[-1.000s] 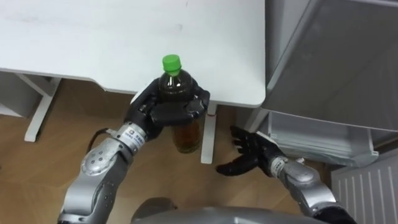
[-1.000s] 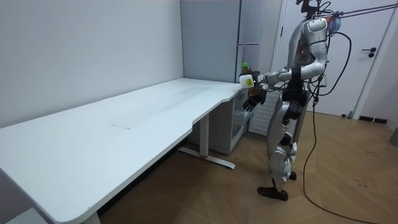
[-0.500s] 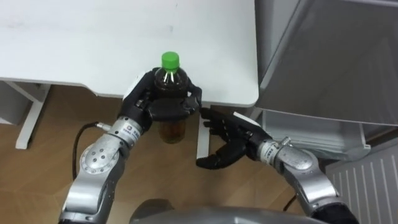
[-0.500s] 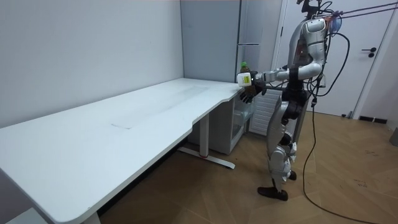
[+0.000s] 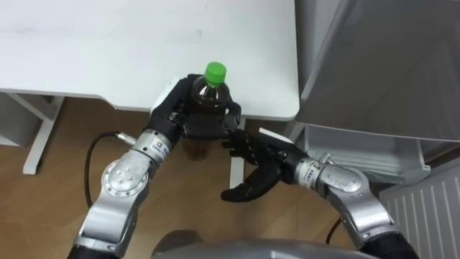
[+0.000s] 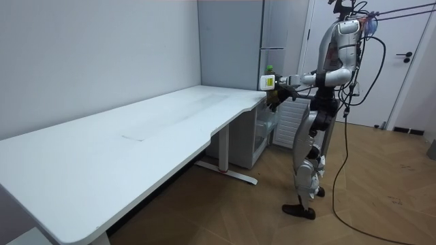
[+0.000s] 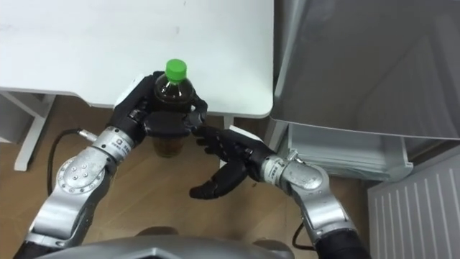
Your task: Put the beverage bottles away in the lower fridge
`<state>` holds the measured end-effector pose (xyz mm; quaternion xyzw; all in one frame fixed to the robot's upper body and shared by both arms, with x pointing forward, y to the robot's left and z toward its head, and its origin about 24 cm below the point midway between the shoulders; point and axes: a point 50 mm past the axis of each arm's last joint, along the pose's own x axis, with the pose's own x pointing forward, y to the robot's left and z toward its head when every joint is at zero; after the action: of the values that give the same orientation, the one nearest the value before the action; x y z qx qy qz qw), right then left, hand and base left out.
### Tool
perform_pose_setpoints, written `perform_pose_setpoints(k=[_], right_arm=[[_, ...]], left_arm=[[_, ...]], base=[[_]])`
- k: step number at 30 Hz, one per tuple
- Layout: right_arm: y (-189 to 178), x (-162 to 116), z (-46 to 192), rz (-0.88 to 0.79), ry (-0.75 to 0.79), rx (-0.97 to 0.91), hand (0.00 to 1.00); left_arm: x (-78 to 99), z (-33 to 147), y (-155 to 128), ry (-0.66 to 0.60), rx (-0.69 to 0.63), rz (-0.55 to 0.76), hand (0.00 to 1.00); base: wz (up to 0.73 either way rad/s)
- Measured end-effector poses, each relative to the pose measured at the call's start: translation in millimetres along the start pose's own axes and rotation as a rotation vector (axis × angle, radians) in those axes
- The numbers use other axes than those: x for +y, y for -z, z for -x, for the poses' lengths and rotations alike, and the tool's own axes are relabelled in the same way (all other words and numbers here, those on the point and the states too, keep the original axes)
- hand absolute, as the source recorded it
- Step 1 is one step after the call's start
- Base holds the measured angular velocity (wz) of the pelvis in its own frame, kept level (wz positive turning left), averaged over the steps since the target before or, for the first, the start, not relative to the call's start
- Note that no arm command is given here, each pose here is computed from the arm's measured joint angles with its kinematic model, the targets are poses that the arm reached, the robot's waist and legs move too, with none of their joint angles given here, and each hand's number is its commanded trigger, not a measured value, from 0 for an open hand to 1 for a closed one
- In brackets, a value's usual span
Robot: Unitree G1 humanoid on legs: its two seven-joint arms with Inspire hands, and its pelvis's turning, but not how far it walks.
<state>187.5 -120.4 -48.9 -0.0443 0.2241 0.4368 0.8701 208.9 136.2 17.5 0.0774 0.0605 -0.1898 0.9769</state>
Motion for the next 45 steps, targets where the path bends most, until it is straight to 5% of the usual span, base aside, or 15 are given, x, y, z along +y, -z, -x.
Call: perform_pose_setpoints(k=[45], right_arm=[[-1.5, 7.8, -2.9, -0.185, -0.053, -0.099, 0.00]], left_arm=[[-23.6, -4.2, 2.9, 0.037, -0.005, -0.008, 1.00]], base=[[0.00]])
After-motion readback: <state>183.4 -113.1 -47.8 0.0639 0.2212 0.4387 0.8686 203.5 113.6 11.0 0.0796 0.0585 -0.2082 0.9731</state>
